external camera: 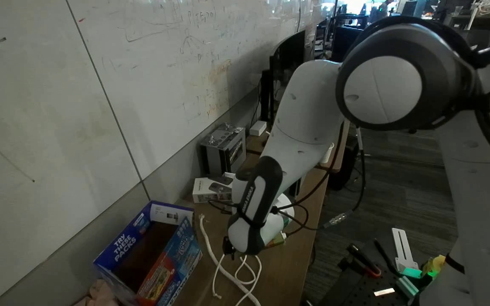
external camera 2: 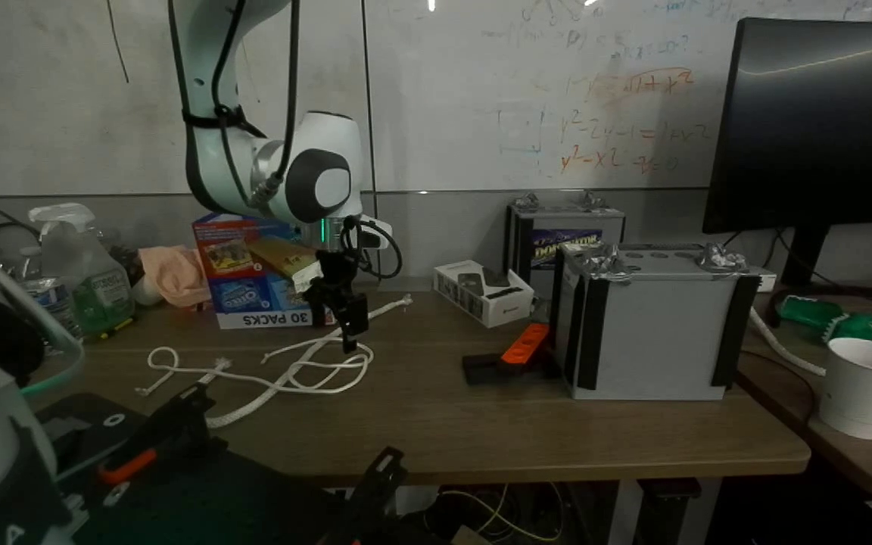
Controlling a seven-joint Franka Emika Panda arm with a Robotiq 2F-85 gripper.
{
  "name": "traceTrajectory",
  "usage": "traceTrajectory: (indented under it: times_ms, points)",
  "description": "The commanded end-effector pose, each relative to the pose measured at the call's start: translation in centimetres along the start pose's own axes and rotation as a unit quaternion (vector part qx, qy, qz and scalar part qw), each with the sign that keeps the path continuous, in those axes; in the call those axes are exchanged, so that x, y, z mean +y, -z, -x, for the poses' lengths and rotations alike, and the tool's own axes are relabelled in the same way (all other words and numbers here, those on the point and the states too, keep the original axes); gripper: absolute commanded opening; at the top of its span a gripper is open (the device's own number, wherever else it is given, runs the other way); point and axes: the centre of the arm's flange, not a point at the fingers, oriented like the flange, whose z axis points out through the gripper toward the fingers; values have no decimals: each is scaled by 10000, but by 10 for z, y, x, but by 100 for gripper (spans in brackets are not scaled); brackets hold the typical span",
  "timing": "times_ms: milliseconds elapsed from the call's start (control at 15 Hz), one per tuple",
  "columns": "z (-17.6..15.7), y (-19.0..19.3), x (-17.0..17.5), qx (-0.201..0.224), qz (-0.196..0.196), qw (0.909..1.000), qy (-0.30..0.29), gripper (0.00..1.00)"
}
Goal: Pick up the two white ropes and put them in the box
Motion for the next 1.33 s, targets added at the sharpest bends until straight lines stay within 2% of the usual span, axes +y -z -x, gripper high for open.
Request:
traceTrajectory:
  times_ms: [0,400,1267]
  points:
    - [-8,-14,-3,152,25,9996,-222,100]
    - [-6,-36,5,56,261,9993,-250,100]
    - [7,-58,-6,-64,354,9990,-271,100]
